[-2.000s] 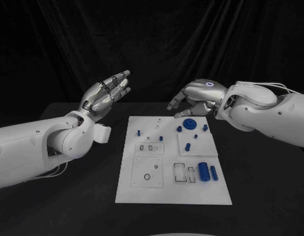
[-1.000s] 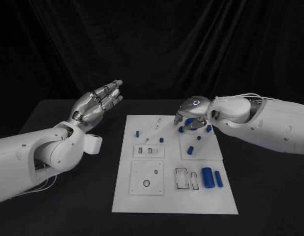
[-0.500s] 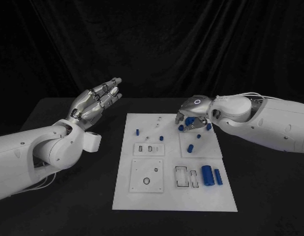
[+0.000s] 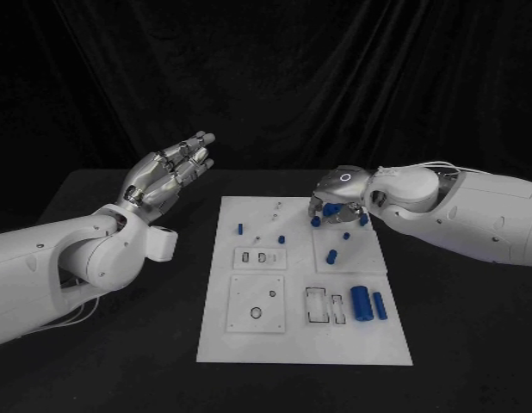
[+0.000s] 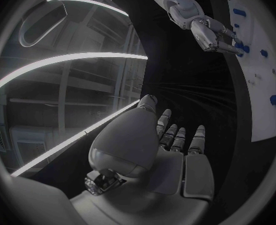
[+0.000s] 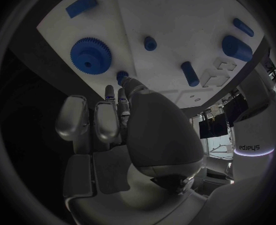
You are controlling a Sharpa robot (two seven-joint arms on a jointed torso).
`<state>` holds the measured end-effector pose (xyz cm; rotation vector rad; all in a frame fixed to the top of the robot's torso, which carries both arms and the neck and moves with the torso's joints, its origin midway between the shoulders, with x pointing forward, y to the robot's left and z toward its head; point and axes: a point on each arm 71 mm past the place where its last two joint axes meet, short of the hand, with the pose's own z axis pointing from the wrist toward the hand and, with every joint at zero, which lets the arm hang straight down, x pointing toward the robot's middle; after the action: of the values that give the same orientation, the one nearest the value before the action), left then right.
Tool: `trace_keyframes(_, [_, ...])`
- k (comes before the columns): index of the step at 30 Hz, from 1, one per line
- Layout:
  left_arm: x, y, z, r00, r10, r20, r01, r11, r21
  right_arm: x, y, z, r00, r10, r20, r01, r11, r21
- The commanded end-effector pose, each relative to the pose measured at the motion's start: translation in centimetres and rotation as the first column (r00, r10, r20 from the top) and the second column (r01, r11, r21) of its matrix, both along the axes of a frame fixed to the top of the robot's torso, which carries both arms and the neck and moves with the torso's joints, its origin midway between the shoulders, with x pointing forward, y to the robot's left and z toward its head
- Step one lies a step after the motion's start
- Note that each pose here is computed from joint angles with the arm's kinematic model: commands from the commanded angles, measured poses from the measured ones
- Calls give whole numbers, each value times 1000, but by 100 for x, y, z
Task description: Assemble the parts on the task board
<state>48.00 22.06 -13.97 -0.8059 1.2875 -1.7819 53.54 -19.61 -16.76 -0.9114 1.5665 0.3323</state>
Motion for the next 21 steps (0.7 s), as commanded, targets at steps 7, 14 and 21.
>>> trace_keyframes(7, [-11,4,96,995,-6,105,13,998,-64,-10,6,-82,1000,19,4,-19,1000,5])
trace_keyframes(14, [-3,12,95,994,-4,105,10,998,-62,-14,21,-119,1000,25,3,-25,1000,11])
trace_keyframes(21, [4,14,93,995,-4,105,11,998,-62,-11,31,-141,1000,28,7,-28,999,16])
